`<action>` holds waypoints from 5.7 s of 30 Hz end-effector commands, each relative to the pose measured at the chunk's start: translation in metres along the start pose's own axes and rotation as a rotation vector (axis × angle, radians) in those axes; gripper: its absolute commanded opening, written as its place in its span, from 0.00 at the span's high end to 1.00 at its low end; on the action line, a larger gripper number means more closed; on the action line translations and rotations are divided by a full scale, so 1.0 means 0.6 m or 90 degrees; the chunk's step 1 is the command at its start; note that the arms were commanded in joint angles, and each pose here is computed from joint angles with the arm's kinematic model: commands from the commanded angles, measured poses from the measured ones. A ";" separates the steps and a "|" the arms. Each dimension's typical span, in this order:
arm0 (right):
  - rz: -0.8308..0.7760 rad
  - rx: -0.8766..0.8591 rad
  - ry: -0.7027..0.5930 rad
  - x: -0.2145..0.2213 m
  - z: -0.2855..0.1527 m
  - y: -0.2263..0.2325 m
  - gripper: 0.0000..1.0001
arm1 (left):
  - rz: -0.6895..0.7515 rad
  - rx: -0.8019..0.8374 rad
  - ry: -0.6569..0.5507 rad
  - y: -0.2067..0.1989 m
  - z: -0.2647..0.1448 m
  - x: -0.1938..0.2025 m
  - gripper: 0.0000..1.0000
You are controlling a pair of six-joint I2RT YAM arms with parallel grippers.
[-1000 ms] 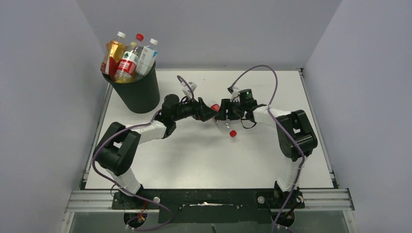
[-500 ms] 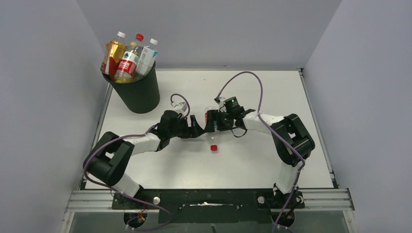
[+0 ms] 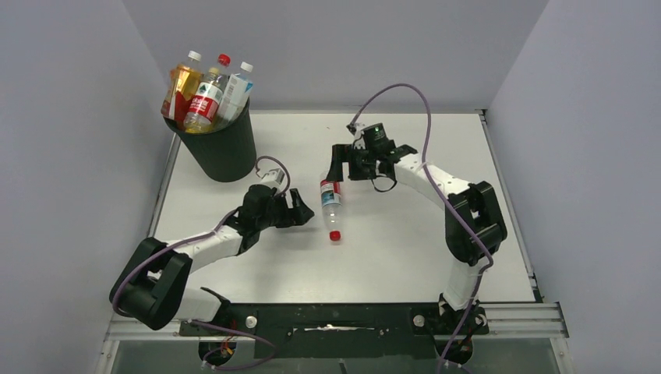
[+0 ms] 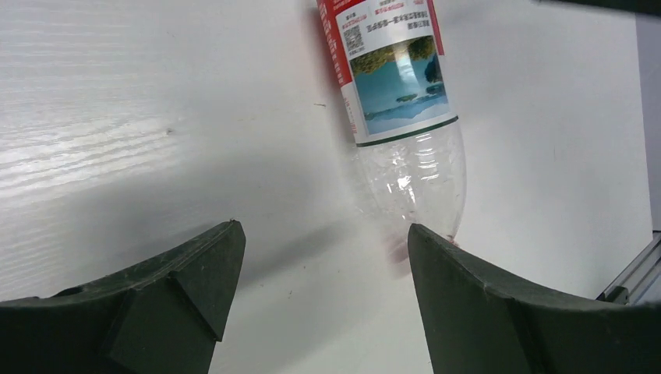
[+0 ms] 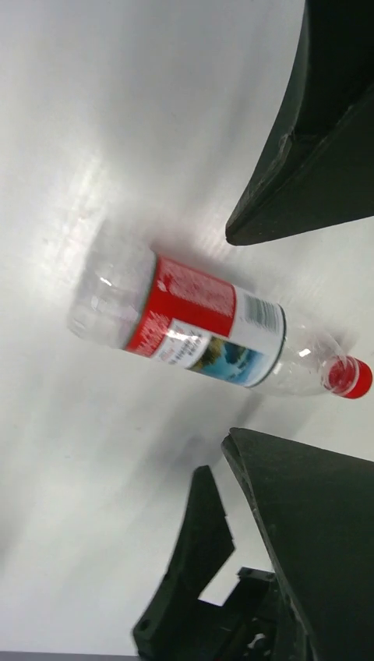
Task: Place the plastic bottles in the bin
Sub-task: Move the plastic bottle to the center of the board, then pick up the plastic bottle at the center of the board, then adjust the trash bin at the center of the board.
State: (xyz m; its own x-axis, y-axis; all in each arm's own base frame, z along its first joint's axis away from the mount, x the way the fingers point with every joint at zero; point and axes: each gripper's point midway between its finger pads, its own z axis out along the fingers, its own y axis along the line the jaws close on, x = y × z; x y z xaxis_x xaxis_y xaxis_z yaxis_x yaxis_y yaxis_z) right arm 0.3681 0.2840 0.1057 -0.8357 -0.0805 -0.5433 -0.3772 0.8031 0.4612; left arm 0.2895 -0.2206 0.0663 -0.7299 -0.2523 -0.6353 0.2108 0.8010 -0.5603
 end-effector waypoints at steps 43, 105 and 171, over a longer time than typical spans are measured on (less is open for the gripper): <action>-0.004 -0.003 0.134 -0.011 0.173 0.022 0.34 | -0.087 0.066 -0.019 0.049 0.006 -0.058 0.24; -0.169 -0.208 -0.653 -0.375 -0.345 0.227 0.58 | -0.284 -0.388 -0.582 0.232 -0.485 -0.510 0.09; -0.155 -0.143 -0.537 -0.243 -0.324 0.063 0.58 | -0.477 -0.356 -0.622 0.078 -0.256 -0.505 0.31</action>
State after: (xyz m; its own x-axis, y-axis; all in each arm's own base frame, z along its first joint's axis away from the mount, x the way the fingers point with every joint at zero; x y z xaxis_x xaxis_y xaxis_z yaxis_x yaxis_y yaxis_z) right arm 0.4055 0.2173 0.3163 -0.2572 0.2841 -0.9237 -0.6142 0.6899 0.3832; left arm 0.4169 -0.0320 0.2935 0.1700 -0.8174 -0.5504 -0.5183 0.4009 -0.7554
